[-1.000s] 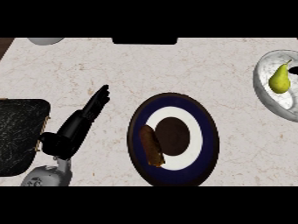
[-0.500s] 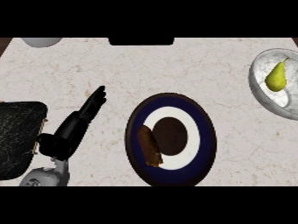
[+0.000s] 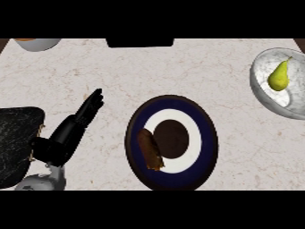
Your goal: Pick the pear from the plate and place it in the bowl
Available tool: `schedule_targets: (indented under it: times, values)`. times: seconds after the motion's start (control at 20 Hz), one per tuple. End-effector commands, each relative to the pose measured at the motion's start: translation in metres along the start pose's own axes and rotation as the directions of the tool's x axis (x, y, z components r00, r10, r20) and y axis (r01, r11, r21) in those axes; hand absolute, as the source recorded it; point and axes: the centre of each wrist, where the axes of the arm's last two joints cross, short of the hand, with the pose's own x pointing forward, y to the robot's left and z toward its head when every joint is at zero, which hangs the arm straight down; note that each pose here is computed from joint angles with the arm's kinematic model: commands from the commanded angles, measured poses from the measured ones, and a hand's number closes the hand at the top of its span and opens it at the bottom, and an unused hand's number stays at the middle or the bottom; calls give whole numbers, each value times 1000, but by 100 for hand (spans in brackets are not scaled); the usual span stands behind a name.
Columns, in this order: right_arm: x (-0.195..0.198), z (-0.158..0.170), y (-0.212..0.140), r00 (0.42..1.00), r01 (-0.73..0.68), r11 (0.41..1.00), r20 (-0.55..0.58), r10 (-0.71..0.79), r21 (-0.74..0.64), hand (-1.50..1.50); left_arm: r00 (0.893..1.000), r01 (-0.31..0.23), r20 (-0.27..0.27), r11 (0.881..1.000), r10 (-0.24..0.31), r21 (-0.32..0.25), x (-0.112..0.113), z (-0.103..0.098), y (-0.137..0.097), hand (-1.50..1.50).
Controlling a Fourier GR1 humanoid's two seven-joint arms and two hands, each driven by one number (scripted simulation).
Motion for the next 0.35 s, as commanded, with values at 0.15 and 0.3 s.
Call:
schedule_targets:
  times: [0.15, 0.3]
  values:
    - [-62, 30, -79, 1000, 10, 1000, 11, -10, 19, -150, 1000, 4, 27, 1000, -4, -15, 10, -7, -13, 0]
    - [-90, 29, -114, 997, 75, 997, 9, -75, 16, -150, 1000, 4, 21, 1000, -3, -6, -3, 5, 0, 0]
